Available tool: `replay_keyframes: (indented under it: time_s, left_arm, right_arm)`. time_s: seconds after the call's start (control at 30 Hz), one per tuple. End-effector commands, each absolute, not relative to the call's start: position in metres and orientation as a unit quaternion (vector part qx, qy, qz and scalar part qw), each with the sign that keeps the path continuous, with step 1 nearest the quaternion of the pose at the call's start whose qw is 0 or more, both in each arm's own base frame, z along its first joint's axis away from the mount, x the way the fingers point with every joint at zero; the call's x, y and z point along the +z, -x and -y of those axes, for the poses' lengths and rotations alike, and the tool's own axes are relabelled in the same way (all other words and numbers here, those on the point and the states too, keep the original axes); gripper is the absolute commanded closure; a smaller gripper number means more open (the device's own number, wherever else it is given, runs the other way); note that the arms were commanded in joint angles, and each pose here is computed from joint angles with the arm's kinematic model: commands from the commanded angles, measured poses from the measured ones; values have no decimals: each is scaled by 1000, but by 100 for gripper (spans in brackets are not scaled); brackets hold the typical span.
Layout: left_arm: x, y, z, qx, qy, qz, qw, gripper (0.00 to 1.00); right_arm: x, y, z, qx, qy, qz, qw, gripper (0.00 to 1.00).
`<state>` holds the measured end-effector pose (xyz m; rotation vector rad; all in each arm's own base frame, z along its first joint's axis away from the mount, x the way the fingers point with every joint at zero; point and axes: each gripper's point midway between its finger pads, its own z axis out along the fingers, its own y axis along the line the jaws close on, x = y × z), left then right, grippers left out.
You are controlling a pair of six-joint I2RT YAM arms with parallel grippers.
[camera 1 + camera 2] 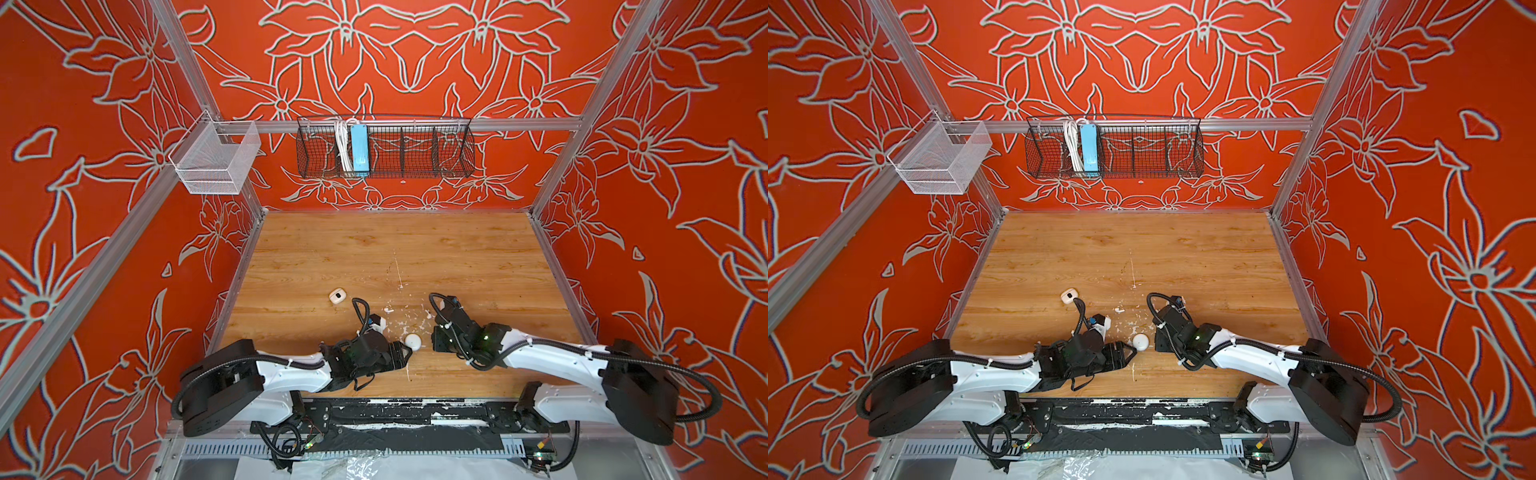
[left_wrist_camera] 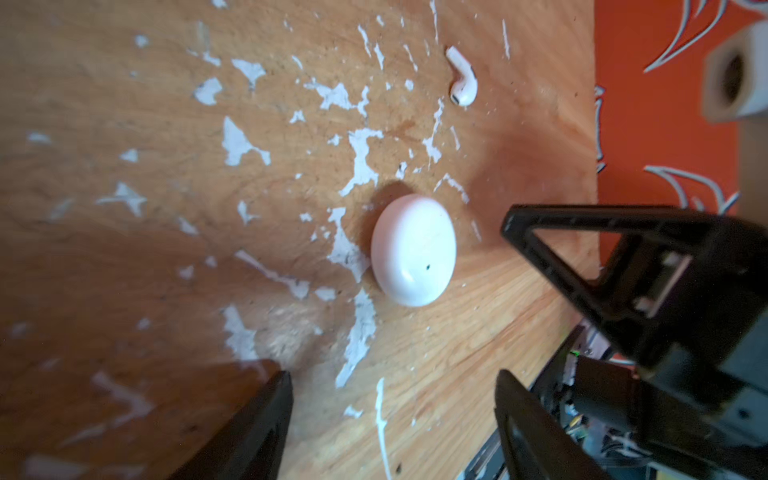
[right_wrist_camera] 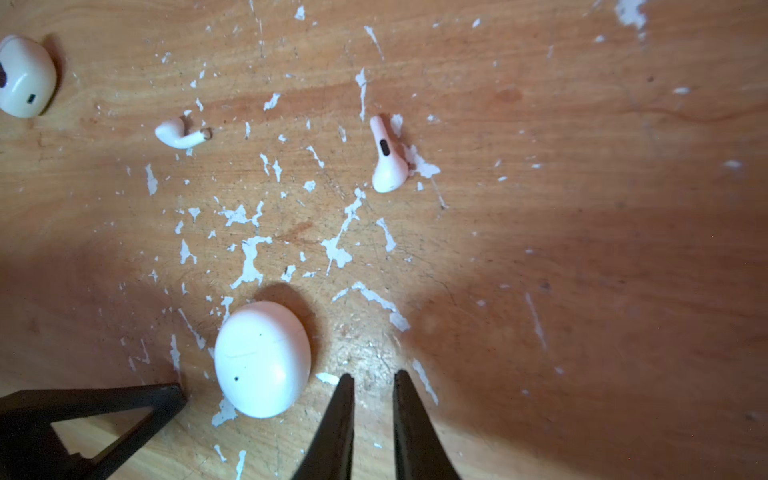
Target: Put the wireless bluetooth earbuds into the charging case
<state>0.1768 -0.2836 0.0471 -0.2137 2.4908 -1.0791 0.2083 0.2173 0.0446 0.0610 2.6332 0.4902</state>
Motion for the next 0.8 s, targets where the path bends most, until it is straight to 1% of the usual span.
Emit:
replay_keyframes:
  time_s: [0.0,0.2,0.33,0.43,0.63,0.77]
  left_arm:
    - [41,-181,288,-397,103,-888,208,23]
    - [32,-178,301,-391,103,-894,194,23]
    - [22,-178,305,-382,109,-898,187,26]
    - [14,-179,299,-379,130,-897,187,28]
    - [5,-178,279,-355,175,-899,189,28]
    - [7,-178,277,-342,182,-902,188,28]
  right_arm:
    - [49,-217,-232,199,-12,-952,233,79]
    - [33,-220,-238,190,-13,-958,215,85]
    - [26,-221,-239,188,-19,-959,212,85]
    - [20,-221,-237,182,-21,-961,209,87]
    - [21,-223,-234,177,-26,-959,219,87]
    - [22,-225,-235,180,-27,-958,222,87]
